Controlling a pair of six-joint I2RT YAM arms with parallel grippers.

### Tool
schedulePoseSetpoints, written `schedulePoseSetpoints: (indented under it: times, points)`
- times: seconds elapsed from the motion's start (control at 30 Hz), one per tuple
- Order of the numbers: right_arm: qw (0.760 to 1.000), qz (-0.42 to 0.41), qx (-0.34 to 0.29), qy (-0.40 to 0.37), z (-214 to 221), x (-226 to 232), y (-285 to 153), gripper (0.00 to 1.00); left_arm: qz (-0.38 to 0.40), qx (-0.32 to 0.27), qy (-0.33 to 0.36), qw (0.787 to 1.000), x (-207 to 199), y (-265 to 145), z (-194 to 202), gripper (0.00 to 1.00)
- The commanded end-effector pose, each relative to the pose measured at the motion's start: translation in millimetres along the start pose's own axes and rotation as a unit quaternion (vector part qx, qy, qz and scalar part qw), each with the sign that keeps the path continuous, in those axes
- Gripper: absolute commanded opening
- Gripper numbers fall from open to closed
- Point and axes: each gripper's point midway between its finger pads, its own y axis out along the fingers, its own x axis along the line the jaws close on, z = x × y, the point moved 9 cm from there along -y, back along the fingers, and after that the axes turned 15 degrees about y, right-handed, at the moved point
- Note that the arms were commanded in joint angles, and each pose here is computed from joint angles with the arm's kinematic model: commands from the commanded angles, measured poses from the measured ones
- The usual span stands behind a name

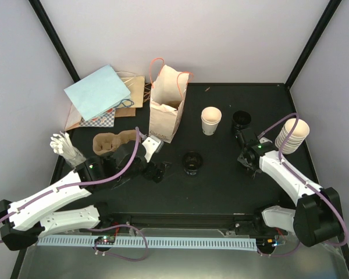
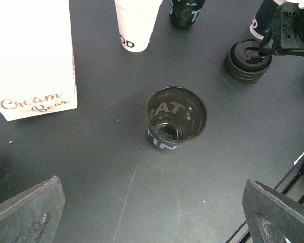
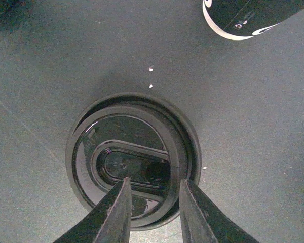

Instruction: Pack the takeout coffee

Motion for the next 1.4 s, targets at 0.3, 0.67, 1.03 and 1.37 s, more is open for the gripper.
schedulePoseSetpoints:
  times: [0.3, 0.67, 1.03, 1.37]
  points:
    - [1.000, 0.023, -0.012, 0.013, -0.6, -4.2, 14.2, 0.27, -0.012, -0.012, -0.006, 1.000, 3.5, -3.8, -2.1, 0.99]
    - [0.999, 0.032, -0.008, 0.010, 1.6, -4.6, 23.2, 0.27, -0.011, -0.011, -0.005, 1.000, 3.1, -3.2, -3.2, 0.99]
    - [0.999, 0.032, -0.013, 0.010, -0.2, -7.6, 18.2, 0.13, -0.010, -0.012, -0.005, 1.000, 3.1, -3.9, -4.0, 0.99]
    - [1.000, 0.009, -0.026, 0.000, -13.7, -4.0, -7.4, 0.05, -0.009, -0.014, -0.005, 1.000, 2.8, -3.4, -4.8, 0.99]
